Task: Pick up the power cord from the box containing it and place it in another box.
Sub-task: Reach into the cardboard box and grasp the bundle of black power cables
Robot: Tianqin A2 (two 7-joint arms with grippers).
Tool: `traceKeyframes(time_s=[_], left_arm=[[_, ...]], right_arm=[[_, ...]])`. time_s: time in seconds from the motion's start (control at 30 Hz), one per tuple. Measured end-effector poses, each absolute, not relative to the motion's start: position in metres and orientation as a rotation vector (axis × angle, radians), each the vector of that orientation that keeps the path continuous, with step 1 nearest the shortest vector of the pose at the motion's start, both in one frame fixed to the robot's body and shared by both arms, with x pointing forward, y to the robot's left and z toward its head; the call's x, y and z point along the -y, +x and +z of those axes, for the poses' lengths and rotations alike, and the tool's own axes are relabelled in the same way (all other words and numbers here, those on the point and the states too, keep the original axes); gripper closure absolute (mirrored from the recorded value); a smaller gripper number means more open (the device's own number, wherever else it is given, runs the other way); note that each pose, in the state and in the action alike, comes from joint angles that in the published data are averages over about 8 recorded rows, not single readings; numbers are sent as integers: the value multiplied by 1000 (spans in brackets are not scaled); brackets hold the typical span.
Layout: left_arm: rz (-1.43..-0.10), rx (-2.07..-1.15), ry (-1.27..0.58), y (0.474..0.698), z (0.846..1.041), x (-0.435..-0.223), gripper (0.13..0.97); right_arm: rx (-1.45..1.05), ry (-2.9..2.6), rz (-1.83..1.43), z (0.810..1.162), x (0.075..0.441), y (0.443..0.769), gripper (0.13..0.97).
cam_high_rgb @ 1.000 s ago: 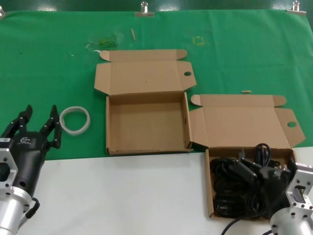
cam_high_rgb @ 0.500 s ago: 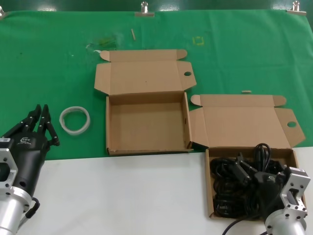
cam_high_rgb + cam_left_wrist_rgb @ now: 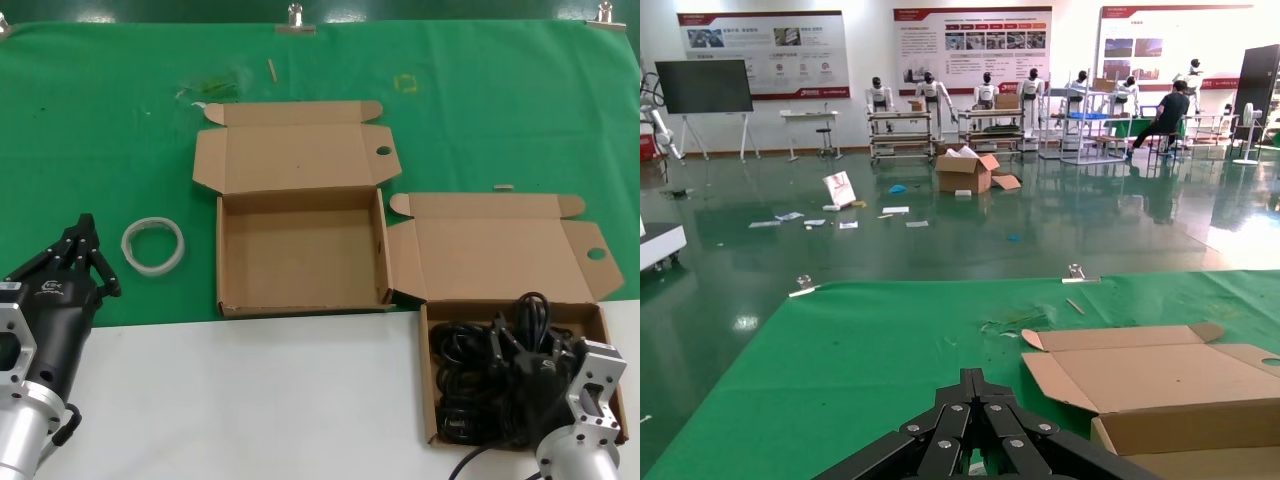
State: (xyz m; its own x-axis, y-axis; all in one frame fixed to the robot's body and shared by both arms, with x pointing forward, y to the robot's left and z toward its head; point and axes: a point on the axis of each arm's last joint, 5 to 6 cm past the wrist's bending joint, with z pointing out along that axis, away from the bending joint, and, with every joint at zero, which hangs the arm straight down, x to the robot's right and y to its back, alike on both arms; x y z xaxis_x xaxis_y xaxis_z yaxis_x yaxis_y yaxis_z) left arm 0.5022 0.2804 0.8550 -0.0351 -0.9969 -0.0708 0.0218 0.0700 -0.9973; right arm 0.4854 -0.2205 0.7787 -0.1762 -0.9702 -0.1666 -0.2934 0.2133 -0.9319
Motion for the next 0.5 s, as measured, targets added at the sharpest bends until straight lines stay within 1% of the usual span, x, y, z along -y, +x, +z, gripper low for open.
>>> traceKeyframes(time_s=[0.2, 0.23, 0.5], left_arm=[[-1193, -1253, -1125, 502, 855, -280, 957], [-1193, -1253, -1125, 502, 855, -280, 957], [-1193, -1253, -1125, 502, 855, -280, 957]], right_arm=[[-1642, -1202, -1006, 780, 219, 486, 712], [-1644, -1199, -1007, 781, 219, 486, 712], [-1654, -1175, -1019, 784, 219, 485, 851]])
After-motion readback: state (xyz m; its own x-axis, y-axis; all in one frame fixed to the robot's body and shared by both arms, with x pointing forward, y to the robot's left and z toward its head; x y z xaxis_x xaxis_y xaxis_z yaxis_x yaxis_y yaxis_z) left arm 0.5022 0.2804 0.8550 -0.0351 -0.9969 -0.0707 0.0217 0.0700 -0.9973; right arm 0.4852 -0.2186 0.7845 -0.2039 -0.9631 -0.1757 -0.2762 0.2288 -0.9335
